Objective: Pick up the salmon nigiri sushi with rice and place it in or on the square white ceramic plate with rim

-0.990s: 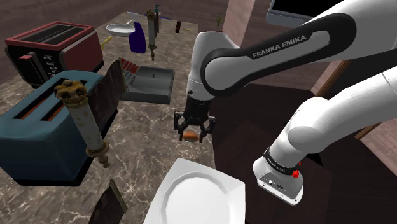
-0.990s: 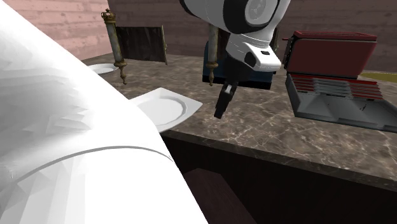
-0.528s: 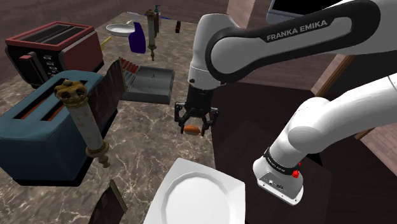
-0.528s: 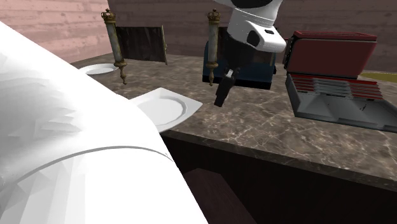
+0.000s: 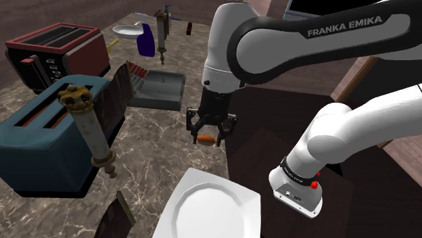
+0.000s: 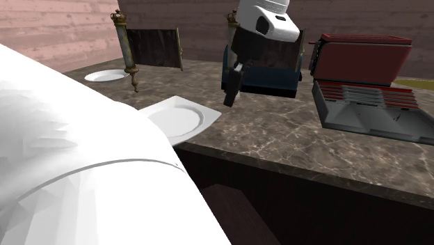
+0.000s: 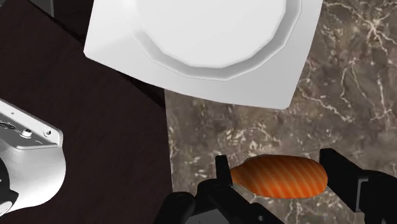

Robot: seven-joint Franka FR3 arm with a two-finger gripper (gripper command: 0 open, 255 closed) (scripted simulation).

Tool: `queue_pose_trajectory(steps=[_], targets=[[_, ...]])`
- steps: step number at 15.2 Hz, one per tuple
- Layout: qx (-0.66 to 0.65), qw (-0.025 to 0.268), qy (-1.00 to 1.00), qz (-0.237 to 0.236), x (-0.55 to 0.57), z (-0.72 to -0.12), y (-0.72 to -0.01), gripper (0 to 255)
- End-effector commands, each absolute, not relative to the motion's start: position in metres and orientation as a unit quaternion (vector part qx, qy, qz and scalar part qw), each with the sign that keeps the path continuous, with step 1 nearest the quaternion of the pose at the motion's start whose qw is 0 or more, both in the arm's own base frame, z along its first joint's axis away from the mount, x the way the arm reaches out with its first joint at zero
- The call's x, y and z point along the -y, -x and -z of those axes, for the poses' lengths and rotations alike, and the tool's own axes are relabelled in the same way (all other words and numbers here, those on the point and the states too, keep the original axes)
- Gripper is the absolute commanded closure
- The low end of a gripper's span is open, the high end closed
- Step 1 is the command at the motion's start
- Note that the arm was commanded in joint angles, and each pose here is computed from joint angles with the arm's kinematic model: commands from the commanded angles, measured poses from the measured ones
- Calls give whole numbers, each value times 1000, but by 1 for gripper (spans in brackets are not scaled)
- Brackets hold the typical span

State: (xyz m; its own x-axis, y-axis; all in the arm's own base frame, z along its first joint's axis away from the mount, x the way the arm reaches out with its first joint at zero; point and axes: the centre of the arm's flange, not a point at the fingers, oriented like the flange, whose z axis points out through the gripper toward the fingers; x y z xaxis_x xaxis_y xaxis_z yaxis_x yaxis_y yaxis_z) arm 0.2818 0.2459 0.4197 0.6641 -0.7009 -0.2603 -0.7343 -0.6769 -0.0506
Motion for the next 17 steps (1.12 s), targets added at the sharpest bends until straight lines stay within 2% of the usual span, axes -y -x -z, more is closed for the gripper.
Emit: queue_pose_trajectory(steps=[1,13,17], targets=[[-395,76,909,-111,-262,-422,-263,255],[-395,76,909,-111,-367,-422,-139,255],[-395,76,909,-111,-367,-400,-139,255]])
